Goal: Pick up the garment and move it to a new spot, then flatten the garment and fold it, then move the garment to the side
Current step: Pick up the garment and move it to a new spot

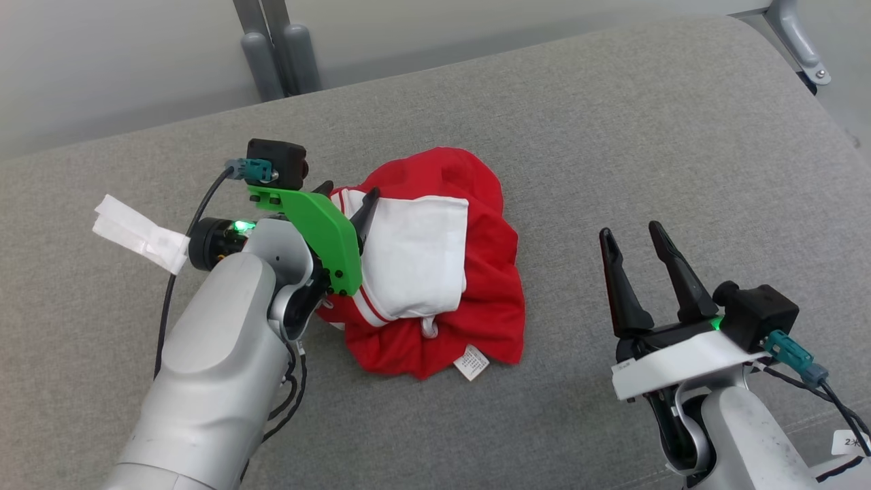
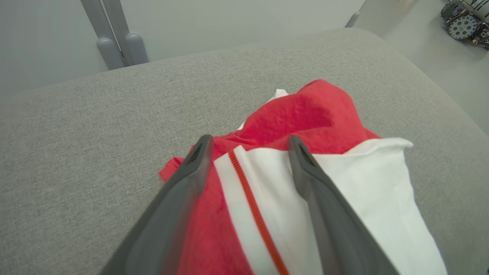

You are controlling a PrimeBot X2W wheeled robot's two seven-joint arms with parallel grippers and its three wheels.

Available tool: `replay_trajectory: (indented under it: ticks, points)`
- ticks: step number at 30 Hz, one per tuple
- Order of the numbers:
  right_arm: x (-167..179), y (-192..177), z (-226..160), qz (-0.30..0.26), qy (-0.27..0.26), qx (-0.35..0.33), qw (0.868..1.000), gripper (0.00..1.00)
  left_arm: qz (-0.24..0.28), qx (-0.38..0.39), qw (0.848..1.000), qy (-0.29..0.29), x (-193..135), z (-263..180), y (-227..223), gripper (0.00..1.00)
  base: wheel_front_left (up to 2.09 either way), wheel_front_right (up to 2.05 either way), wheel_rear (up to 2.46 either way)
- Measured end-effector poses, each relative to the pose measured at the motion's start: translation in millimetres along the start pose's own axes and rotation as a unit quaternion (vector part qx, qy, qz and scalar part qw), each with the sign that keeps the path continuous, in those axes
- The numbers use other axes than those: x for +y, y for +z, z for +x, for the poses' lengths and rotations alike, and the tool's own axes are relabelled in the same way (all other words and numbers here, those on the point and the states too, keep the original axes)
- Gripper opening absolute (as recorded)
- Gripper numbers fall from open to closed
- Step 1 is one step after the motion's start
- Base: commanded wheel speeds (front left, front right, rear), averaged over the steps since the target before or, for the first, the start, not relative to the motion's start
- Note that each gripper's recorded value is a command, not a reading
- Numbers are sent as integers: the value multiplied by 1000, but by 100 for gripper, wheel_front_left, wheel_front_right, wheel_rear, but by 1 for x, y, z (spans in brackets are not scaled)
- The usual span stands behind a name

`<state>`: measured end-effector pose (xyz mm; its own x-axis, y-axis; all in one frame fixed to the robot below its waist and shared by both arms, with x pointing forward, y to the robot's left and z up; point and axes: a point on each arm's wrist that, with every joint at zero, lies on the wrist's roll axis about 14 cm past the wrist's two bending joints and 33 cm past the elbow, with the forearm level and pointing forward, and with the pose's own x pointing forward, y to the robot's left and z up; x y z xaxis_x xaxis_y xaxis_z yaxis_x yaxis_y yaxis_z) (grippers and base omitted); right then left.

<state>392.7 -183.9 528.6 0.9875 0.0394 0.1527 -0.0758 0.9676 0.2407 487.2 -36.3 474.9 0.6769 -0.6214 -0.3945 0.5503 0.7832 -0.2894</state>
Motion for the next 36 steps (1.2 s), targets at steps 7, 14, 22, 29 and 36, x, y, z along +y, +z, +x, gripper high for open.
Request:
replay_trajectory:
  ticks: [7, 14, 22, 29, 36]
  points:
    - [6, 1, 2, 1, 8, -2, 1000, 100, -4, 9, 1000, 3, 1, -4, -8, 0, 0, 0, 0]
    - [12, 3, 3, 1, 18, -5, 1000, 100, 1, -21, 1000, 10, 4, -11, 4, 0, 0, 0, 0]
    - [19, 6, -1, 1, 29, -8, 1000, 100, 21, -113, 993, 14, 0, -28, 49, 0, 0, 0, 0]
    - [32, 5, -4, 6, 46, -8, 999, 100, 63, -231, 971, 22, 7, -75, 130, 0, 0, 0, 0]
    - [51, 1, -2, 15, 71, -3, 997, 100, 133, -331, 932, 65, 17, -159, 210, 0, 0, 0, 0]
